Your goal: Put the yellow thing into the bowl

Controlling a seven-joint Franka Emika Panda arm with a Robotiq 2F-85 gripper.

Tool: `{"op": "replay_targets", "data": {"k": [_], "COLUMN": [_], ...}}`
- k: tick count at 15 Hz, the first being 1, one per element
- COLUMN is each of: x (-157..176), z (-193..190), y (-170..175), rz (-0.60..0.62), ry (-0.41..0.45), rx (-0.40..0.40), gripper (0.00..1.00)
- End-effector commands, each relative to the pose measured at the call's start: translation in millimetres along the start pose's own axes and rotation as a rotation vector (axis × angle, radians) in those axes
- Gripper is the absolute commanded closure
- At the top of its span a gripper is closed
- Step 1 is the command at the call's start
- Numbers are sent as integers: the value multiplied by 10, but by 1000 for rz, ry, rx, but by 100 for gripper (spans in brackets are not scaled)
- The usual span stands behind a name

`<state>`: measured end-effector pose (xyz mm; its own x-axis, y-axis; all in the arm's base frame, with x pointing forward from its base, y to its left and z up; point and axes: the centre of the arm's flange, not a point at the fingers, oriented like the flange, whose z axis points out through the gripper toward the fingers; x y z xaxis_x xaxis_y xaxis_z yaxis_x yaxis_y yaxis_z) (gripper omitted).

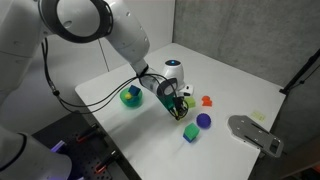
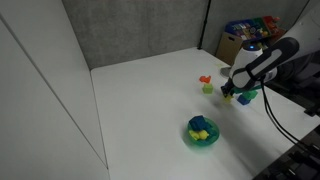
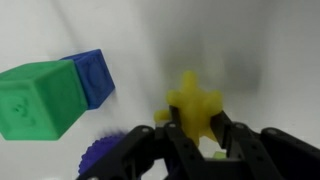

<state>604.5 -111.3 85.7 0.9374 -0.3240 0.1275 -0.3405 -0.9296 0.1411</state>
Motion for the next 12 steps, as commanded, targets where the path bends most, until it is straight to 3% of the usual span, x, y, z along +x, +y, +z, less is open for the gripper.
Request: {"op": "replay_targets", "data": {"k": [1, 6, 12], "x": [-89, -385, -935], "z": [-570, -1223, -1708], "y": [-125, -353, -703], "rz": [-22, -94, -215], "ry": [-22, -98, -297], "rx": [57, 140, 244], "gripper": [89, 89, 89]}}
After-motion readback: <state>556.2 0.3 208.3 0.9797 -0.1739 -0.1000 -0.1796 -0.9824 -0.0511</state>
